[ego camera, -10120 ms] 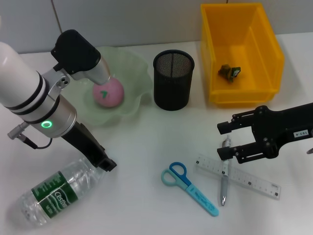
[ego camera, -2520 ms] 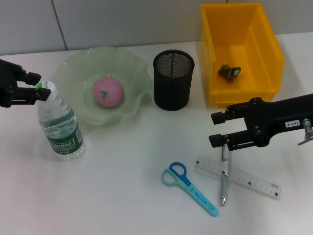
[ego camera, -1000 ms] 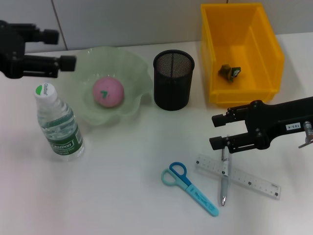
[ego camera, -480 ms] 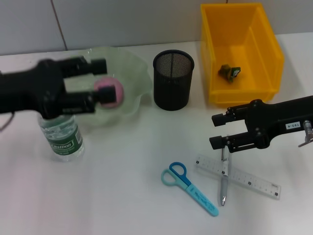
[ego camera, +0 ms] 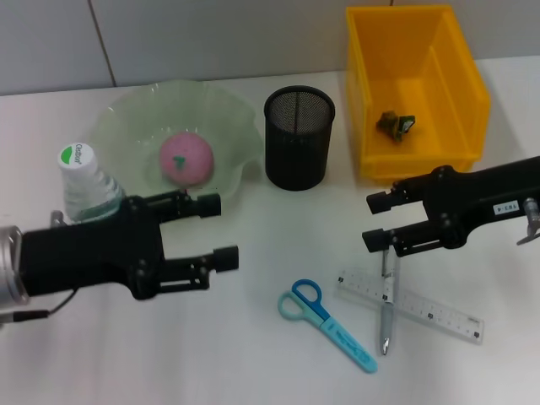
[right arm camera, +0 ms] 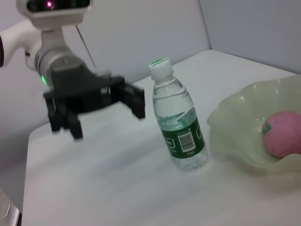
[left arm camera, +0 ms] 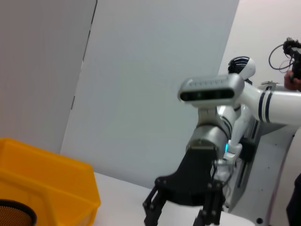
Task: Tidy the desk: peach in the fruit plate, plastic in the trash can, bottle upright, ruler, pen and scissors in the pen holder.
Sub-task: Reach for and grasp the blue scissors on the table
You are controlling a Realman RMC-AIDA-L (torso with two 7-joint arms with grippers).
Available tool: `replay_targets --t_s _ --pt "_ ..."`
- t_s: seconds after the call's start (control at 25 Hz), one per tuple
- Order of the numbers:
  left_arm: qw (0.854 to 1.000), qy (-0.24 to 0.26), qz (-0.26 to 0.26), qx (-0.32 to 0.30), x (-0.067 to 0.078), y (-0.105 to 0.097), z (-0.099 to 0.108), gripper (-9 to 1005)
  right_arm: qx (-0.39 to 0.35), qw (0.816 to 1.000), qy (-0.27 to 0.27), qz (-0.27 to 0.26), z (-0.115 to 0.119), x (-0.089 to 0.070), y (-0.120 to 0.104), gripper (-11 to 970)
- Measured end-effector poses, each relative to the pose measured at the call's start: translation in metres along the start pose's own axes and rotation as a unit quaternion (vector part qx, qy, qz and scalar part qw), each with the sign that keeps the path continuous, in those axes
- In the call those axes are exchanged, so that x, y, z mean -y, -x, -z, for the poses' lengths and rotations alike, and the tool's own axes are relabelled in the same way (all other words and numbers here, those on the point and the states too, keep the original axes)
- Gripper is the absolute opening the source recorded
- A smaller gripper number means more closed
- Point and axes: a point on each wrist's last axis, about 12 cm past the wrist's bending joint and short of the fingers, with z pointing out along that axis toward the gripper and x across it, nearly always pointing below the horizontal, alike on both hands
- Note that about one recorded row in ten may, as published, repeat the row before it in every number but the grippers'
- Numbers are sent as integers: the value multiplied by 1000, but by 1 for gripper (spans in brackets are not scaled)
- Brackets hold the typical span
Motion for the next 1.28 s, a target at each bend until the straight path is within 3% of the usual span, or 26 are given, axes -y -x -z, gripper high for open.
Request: replay_targets --t_s 0.24,0.64,1.0,1.28 --pt "999 31 -40 5 2 -28 -6 786 -34 999 -5 0 1 1 19 693" --pt "997 59 -57 -5 6 -46 -3 786 -122 992 -5 -22 -12 1 56 692" --pt "991 104 -73 -30 8 -64 11 786 -280 957 -14 -69 -56 -11 111 691" --pt "990 119 -67 -37 8 -67 16 785 -379 920 -39 -89 -100 -17 128 689"
